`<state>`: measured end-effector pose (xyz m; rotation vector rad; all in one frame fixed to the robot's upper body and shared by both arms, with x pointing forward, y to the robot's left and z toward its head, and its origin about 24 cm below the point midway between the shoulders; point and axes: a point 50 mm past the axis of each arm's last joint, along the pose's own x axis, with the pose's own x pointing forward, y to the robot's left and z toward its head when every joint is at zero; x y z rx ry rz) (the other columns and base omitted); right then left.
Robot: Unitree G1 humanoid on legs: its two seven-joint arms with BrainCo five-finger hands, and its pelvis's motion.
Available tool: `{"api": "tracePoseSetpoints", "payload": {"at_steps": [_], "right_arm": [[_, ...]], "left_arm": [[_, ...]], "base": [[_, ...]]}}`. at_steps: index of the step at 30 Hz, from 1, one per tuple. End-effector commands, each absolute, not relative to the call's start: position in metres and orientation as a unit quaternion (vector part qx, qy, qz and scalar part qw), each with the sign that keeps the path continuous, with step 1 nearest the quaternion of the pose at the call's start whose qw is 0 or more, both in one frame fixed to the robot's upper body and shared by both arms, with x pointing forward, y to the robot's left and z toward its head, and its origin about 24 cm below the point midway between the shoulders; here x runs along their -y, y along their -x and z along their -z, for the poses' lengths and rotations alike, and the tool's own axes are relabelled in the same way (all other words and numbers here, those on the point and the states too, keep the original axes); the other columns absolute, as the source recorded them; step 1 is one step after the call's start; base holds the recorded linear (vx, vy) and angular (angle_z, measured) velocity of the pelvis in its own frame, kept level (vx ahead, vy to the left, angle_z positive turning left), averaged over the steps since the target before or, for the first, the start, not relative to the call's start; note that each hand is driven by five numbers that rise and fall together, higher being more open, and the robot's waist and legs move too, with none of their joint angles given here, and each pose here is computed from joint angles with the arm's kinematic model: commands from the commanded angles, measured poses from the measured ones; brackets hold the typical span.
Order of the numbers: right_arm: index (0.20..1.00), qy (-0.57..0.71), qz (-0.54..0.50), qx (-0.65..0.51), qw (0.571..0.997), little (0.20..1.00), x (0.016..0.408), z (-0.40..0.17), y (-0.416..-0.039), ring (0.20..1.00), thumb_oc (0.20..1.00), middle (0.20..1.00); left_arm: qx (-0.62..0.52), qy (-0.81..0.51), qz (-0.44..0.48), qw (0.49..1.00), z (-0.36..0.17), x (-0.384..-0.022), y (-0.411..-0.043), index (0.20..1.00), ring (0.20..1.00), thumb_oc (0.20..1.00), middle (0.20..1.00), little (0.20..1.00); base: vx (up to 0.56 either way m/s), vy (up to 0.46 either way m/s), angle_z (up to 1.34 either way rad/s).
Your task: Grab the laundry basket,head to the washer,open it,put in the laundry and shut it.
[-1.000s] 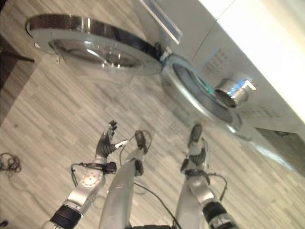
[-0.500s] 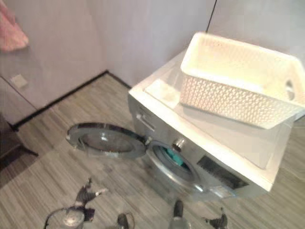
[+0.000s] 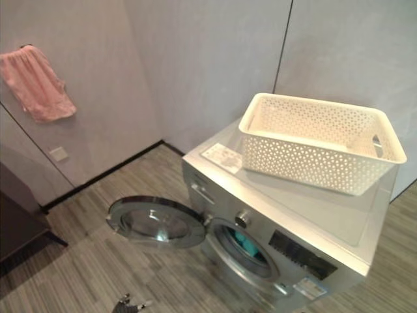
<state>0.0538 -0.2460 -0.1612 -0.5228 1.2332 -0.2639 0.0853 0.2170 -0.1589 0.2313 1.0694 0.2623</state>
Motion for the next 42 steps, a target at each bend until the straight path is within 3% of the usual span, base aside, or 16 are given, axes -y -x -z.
{"api": "tracePoseSetpoints", "payload": {"at_steps": [1,12,42], "right_arm": [[1.000,0.231,0.133,-0.558,0.786,1.000,0.245,0.160,-0.073,1.000,1.000,1.000],[1.000,0.224,0.130,-0.568,0.781,1.000,0.243,0.162,-0.065,1.000,1.000,1.000],[1.000,0.212,0.077,-0.497,0.838,1.000,0.221,0.153,-0.085,1.000,1.000,1.000]], "left_arm": [[-0.470,-0.104,-0.140,0.865,0.150,-0.226,-0.115,1.000,1.000,1.000,1.000,1.000],[-0.494,-0.117,-0.135,0.851,0.155,-0.229,-0.100,1.000,1.000,1.000,1.000,1.000],[-0.502,-0.128,-0.155,0.841,0.152,-0.247,-0.088,1.000,1.000,1.000,1.000,1.000]], "base": [[0.04,-0.052,0.22],[0.02,-0.016,0.10],[0.00,0.000,0.00]]}}
